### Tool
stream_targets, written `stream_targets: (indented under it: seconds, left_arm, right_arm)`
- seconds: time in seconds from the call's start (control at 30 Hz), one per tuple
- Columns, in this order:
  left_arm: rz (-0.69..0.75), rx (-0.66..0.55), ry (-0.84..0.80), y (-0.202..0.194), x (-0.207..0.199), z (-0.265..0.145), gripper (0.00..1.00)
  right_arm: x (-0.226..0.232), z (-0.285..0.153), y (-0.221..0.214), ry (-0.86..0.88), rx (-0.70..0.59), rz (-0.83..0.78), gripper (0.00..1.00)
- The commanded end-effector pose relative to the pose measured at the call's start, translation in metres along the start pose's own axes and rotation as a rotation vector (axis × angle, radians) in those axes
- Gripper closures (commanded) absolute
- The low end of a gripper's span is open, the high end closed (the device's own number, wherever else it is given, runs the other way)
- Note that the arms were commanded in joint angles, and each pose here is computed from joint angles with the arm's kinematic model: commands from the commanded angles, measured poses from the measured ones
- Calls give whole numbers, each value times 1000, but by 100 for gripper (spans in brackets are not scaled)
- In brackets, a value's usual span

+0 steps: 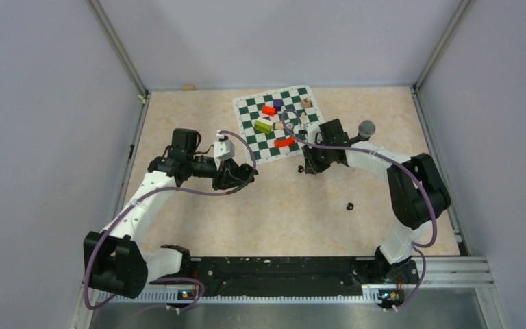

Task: Insert the wireless bluetooth earbuds into the charging case
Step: Pick up the earbud from the center of the board.

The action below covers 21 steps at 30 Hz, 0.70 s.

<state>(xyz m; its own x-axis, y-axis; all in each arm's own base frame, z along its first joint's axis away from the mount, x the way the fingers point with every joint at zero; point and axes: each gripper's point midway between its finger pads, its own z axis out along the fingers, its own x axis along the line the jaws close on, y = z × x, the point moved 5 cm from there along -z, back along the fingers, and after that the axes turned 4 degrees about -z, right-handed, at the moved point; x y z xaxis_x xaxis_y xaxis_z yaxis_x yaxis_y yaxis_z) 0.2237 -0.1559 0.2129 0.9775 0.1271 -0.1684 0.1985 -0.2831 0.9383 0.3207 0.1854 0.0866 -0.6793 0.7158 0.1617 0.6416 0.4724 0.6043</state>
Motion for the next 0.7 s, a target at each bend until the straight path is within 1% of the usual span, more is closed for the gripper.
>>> stream_targets:
  seconds: [0.0, 0.13, 0.47, 0.57, 0.67]
  left_arm:
    - [34, -21, 14, 4, 2, 1, 100]
    - [33, -19, 19, 4, 3, 0, 100]
    - [47, -19, 24, 5, 2, 0, 100]
    - [56, -20, 29, 6, 1, -1, 100]
    - [59, -20, 29, 6, 1, -1, 100]
  right_arm:
    - [-2, 10, 19, -4, -14, 26, 80]
    - [-1, 21, 17, 35, 29, 68, 80]
    - [-4, 24, 12, 58, 35, 125, 80]
    - [-10, 25, 9, 51, 41, 139, 78]
    - [-14, 24, 8, 52, 40, 189, 76]
